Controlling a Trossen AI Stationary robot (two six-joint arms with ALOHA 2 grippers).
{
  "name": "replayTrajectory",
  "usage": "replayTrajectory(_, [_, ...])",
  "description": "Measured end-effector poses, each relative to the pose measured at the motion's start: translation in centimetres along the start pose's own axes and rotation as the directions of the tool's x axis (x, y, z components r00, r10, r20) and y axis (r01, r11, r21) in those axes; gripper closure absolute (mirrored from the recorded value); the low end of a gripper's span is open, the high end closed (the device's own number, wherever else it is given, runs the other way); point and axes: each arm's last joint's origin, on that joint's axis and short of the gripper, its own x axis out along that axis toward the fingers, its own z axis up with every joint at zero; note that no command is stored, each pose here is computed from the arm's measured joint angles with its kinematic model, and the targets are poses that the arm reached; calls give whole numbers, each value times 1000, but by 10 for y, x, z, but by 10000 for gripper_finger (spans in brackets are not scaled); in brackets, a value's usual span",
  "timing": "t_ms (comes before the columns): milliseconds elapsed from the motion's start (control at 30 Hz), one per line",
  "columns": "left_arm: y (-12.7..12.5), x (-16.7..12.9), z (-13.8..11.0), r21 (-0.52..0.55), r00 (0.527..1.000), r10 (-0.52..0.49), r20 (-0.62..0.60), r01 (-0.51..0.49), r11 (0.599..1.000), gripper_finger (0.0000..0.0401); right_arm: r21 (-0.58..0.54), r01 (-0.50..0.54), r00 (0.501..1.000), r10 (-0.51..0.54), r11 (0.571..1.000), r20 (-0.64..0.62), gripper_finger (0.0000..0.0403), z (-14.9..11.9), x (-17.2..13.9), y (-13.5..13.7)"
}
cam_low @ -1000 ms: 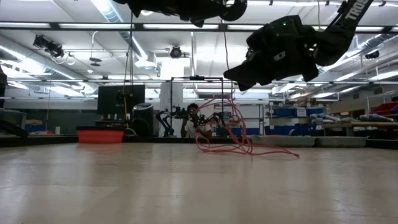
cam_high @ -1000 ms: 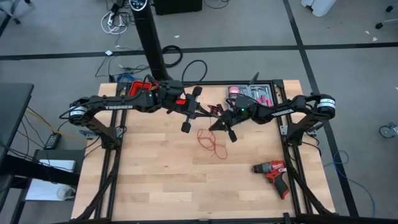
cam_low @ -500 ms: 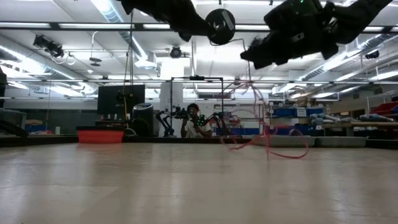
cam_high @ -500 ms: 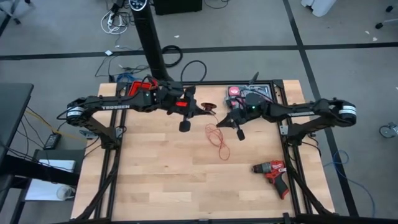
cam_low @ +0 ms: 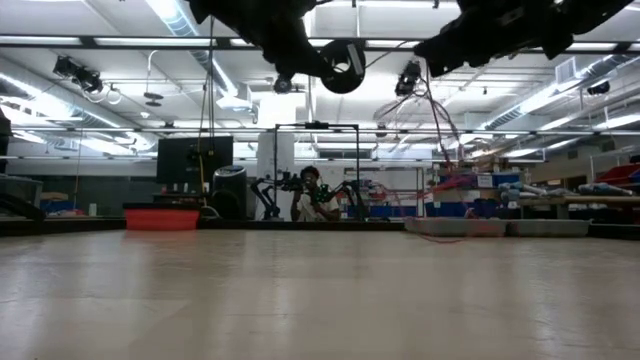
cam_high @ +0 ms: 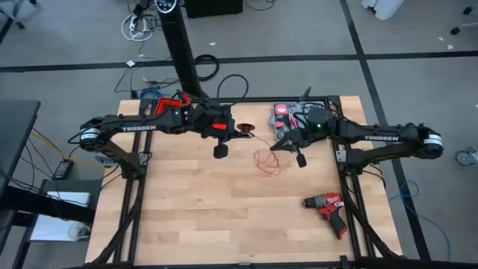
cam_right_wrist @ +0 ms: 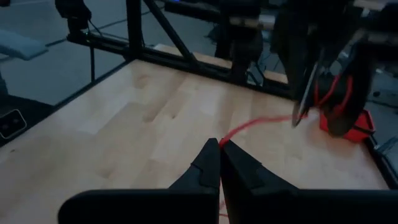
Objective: Coil cords
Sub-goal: Coil the red wire onto the black spool
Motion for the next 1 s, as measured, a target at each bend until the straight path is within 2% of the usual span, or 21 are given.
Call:
replayTrajectory(167, [0, 0, -1, -5, 1000, 2, -17, -2, 1000, 401, -9, 9, 1000, -8, 1000, 15, 403, 5, -5, 5])
replayTrajectory(367, [-1, 0, -2, -30, 999, -32, -19, 31, 999, 401, -101, 86, 993, -77, 991, 86, 403, 14, -5, 2])
replayTrajectory(567, [-5, 0, -1, -36, 992, -126, 6, 127, 991, 401, -182, 124, 970, -80, 976, 231, 403, 25, 0, -3])
replayTrajectory(800, [-13, 0, -1, -32, 974, -225, 19, 225, 974, 401, -254, 146, 962, -77, 956, 262, 403, 23, 9, -9])
replayTrajectory(1000, [-21, 1, 2, -14, 958, -284, 39, 285, 958, 401, -344, 172, 950, -63, 923, 306, 403, 22, 19, -13])
